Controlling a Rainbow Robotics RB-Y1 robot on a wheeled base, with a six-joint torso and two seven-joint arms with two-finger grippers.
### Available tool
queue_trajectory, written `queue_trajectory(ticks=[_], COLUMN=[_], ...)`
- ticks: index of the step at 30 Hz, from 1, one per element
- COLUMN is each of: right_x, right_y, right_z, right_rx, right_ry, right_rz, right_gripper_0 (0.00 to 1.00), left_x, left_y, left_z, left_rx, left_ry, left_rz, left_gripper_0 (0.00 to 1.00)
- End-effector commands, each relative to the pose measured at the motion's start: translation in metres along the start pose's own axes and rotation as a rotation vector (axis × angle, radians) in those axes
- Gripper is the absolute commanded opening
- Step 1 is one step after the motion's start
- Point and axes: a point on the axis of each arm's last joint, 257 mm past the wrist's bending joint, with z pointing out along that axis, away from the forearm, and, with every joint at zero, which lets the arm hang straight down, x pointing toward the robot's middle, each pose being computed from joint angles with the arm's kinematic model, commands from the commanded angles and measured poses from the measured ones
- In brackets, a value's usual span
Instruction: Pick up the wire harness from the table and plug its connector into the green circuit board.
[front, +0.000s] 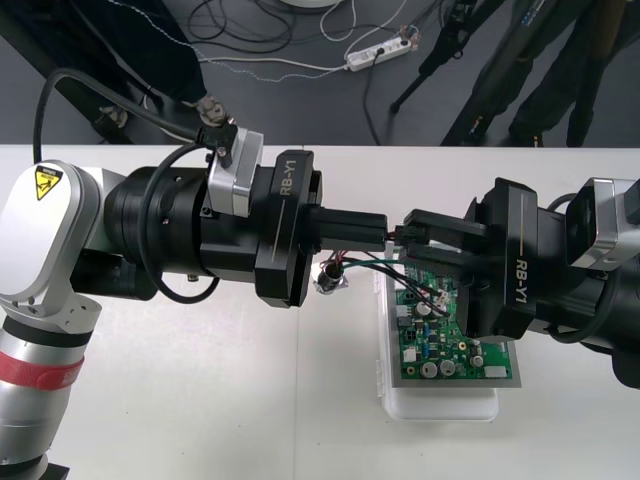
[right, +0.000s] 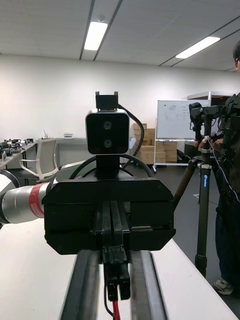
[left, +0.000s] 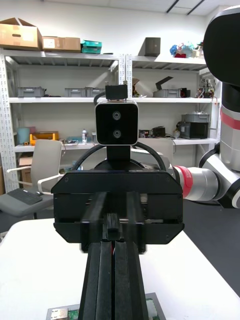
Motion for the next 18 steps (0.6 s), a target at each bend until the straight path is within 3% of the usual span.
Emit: queue_trajectory(ticks=[1,18], right_x=[-0.006,0.021], right_y=[0.002,-0.003], right_z=[-0.002,-0.034], right_rx=[-0.018,-0.072], right_ry=[-0.005,0.075], right_rz=[-0.033,-0.013], right_gripper_0=[1.0,1.0], left_x=[-0.006,-0.004], left_y=[0.011,0.004], left_z=[-0.012,-0.028], left_rx=[-0.054,-0.058], left_ry=[-0.007,-0.01], left_rz=[0.086,0.069], left_gripper_0=[0.0,0.0])
